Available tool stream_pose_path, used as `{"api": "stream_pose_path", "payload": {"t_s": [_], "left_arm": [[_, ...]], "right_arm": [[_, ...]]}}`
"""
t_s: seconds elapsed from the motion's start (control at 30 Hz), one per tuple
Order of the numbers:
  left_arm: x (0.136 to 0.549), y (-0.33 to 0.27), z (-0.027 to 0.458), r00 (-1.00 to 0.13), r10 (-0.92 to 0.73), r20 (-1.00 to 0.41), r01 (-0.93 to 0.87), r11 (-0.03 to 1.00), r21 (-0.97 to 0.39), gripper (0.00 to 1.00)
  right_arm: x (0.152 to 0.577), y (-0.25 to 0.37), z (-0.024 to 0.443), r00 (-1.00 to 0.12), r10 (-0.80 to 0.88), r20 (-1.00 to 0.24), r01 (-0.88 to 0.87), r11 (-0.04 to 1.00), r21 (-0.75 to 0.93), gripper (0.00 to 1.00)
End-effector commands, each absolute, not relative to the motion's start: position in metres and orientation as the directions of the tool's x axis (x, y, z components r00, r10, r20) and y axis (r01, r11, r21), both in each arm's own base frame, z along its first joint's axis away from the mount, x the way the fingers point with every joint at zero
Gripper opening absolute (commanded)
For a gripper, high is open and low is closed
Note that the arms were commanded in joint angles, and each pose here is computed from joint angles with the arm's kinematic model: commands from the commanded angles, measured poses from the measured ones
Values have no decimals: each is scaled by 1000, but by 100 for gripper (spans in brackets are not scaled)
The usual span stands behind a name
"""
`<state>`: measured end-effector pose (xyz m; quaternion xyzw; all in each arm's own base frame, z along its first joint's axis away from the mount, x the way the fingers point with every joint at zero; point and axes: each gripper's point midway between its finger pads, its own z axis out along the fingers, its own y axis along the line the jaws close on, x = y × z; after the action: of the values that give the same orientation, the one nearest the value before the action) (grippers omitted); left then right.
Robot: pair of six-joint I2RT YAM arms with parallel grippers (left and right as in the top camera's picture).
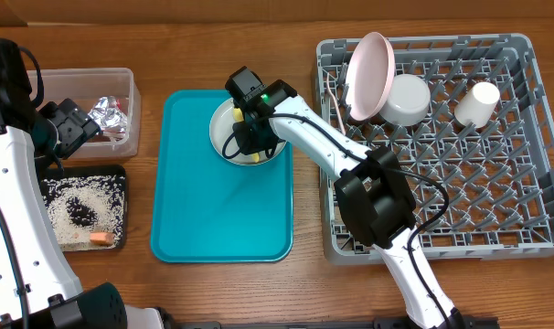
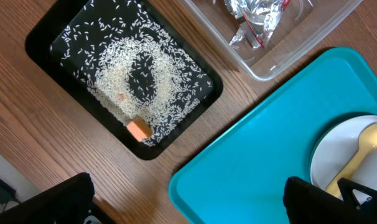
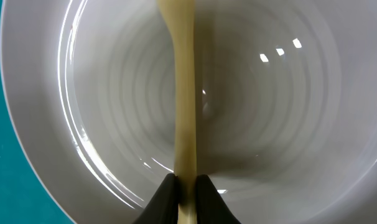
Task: Sort waste into correct bins and load items into the dishwasher rack
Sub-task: 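Grasp the yellow spoon with the right gripper and lift it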
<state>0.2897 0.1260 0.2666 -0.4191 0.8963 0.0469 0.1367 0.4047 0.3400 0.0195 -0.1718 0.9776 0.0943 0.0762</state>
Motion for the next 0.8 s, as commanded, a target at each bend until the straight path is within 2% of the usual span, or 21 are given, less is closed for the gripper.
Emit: {"api": "stream_pose_path", "payload": {"t_s": [0.0, 0.4, 0.6, 0.77], "left_arm": [[288, 128, 266, -624, -725, -290, -755, 655, -13, 100], [288, 128, 266, -624, -725, -290, -755, 655, -13, 100], [288, 128, 266, -624, -725, -290, -755, 655, -13, 100], [288, 128, 266, -624, -725, -290, -755, 655, -13, 100]], "right_arm": [[397, 333, -5, -936, -329, -127, -344, 931, 122, 15], [388, 339, -9, -935, -339, -102, -352, 923, 153, 20], [383, 340, -22, -937, -343, -70, -350, 923, 164, 4], [386, 340, -18, -937, -340, -78, -348, 924, 159, 4]]}}
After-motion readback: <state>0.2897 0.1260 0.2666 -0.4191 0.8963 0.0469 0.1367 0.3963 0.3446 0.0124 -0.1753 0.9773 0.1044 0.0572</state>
